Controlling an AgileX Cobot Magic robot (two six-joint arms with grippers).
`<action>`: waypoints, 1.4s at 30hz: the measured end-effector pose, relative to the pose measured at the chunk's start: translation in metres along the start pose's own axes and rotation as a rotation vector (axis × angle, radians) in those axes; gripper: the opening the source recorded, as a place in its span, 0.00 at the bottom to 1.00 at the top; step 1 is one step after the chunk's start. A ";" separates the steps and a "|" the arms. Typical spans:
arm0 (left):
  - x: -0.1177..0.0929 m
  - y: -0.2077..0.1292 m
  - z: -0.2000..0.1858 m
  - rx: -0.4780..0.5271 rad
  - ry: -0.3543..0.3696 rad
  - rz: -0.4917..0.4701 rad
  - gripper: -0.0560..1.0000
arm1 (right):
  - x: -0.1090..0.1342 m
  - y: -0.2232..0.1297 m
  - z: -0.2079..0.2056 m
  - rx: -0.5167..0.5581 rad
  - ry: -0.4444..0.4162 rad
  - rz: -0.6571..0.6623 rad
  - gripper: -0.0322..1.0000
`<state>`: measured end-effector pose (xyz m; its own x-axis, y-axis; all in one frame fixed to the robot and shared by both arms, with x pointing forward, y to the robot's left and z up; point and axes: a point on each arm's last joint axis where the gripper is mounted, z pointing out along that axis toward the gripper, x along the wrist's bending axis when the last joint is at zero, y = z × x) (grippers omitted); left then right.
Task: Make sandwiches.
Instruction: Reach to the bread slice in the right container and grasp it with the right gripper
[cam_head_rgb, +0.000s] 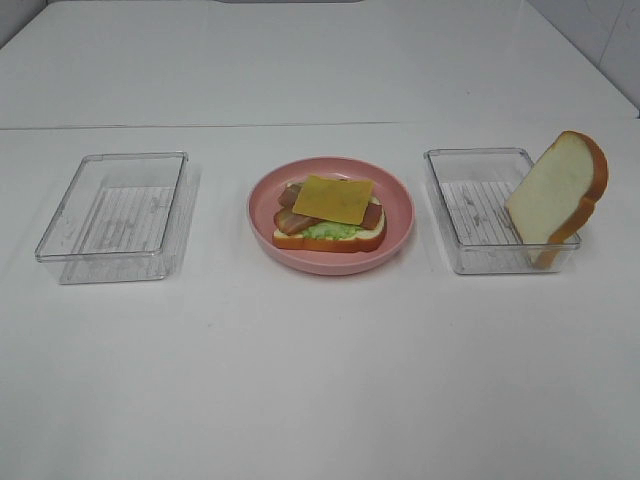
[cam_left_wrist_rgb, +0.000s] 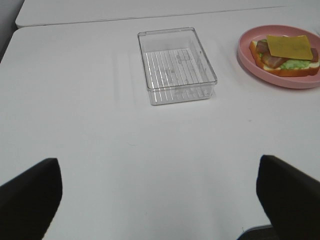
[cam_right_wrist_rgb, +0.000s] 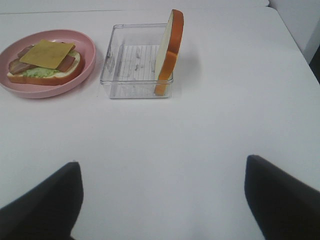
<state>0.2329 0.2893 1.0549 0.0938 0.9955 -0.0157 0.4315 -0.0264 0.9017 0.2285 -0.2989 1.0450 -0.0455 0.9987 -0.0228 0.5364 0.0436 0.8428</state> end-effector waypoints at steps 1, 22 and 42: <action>0.000 0.000 0.000 -0.002 0.000 0.000 0.98 | 0.000 0.000 0.000 0.000 0.000 0.000 0.84; 0.000 0.000 0.000 -0.005 0.001 -0.001 0.98 | 0.000 0.000 0.000 0.000 0.000 0.000 0.84; 0.000 0.000 0.000 -0.005 0.001 -0.001 0.98 | -0.005 0.121 0.068 0.393 -0.033 0.097 0.88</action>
<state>0.2331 0.2894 1.0553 0.0928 0.9955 -0.0164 0.4272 -0.0250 0.9038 0.3514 -0.2972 1.1104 0.0451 0.9987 0.0242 0.8187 -0.0508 0.5720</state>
